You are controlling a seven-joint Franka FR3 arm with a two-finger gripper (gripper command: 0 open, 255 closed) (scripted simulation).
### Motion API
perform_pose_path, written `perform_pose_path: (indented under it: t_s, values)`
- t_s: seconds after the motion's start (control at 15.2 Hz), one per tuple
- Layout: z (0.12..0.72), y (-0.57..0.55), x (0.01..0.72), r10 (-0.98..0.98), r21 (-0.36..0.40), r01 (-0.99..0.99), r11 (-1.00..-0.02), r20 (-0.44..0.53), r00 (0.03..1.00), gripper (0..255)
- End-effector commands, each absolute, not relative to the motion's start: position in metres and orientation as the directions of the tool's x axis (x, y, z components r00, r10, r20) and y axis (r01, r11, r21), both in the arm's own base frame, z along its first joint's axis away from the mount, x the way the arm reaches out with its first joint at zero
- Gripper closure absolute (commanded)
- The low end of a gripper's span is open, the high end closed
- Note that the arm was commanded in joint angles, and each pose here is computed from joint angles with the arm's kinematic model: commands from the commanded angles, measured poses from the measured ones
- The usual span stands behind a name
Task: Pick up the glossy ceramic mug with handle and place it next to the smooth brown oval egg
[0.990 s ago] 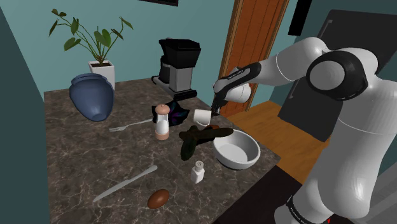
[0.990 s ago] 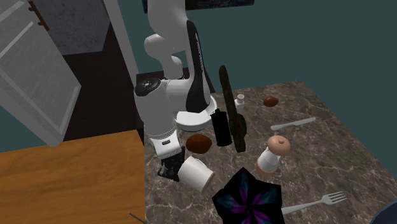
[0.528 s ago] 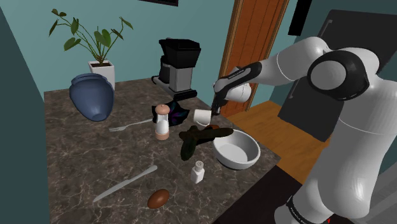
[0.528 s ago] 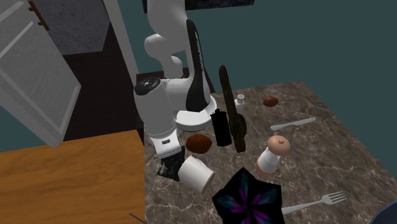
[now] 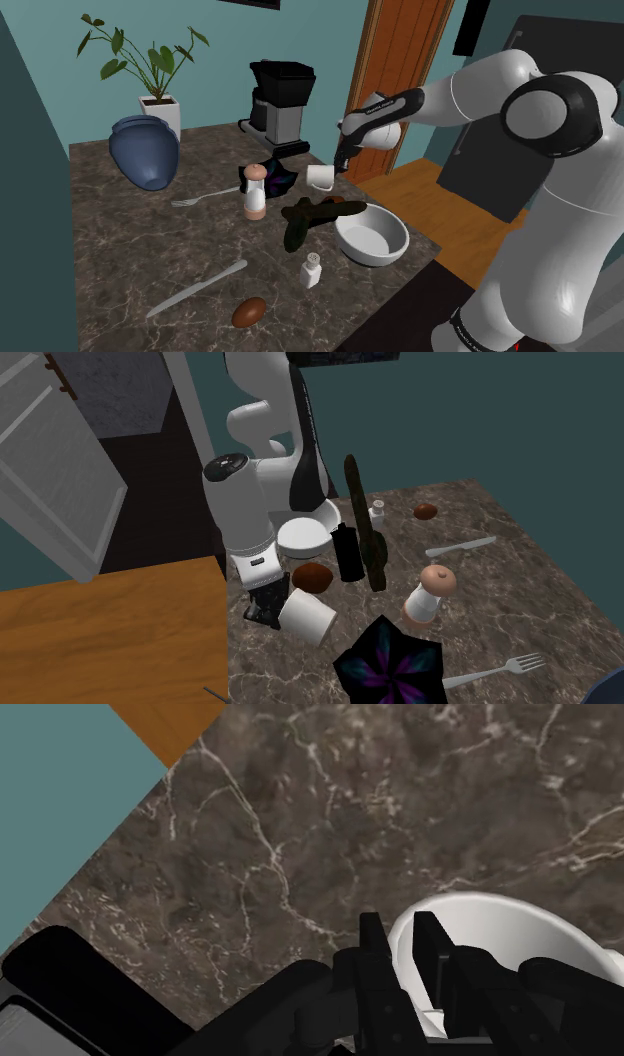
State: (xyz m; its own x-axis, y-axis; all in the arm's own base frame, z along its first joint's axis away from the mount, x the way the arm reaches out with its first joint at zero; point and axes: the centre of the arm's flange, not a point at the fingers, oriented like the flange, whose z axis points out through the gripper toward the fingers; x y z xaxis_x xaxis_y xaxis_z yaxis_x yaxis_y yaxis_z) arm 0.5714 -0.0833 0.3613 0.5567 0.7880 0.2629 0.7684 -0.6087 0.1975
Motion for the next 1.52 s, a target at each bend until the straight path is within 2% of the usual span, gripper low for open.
perform_pose_path:
  t_s: [0.0,1.45]
  values:
    - [0.372,-0.083,0.571,0.788,0.198,0.768,-0.609,0.263,0.557,255]
    - [0.478,-0.073,0.562,0.788,0.198,0.768,-0.609,0.263,0.557,255]
